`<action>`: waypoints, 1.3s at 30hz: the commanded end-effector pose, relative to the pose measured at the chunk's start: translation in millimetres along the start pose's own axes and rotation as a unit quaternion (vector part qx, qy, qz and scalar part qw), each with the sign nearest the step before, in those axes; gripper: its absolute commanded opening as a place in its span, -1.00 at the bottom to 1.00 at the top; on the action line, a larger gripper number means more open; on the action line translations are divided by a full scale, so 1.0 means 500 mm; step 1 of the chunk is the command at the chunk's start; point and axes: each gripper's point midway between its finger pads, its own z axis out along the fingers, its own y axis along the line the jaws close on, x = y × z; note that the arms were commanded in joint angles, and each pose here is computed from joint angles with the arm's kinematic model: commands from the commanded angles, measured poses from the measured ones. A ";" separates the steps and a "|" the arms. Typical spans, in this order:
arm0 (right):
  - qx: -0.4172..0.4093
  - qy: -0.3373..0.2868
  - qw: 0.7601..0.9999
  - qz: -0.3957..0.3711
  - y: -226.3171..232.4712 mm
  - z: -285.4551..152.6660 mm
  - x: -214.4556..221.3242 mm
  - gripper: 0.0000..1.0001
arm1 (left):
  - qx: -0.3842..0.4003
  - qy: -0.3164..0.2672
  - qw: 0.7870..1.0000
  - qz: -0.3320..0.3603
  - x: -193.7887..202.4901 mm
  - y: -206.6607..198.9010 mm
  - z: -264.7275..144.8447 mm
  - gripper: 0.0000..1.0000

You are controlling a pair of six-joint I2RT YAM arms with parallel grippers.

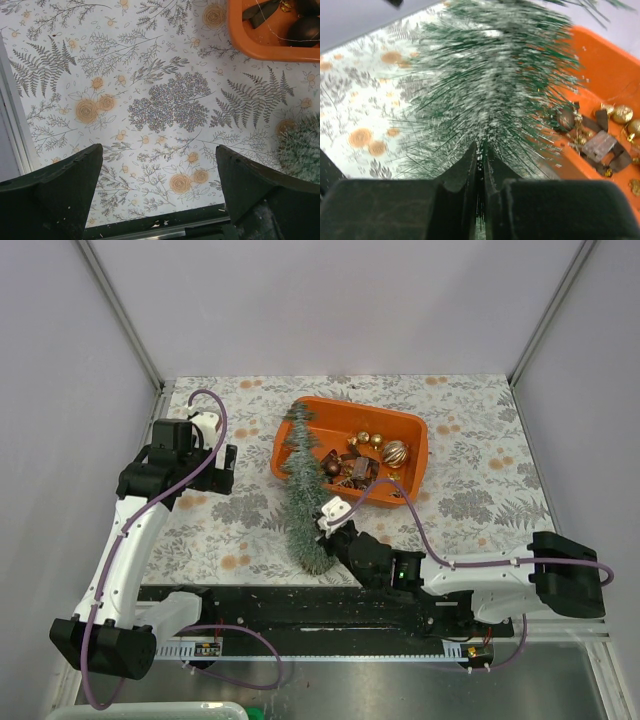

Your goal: Decorate the small christmas tree

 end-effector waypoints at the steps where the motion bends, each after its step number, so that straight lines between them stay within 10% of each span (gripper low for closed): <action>1: 0.013 -0.026 0.997 0.074 -0.013 -0.029 0.001 -1.00 | -0.007 -0.021 1.000 0.002 -0.017 0.007 -0.008 0.98; 39: 0.129 -0.160 0.976 -0.066 -0.049 -0.025 -0.073 -1.00 | 0.003 -0.026 1.000 0.002 -0.007 -0.001 -0.019 0.98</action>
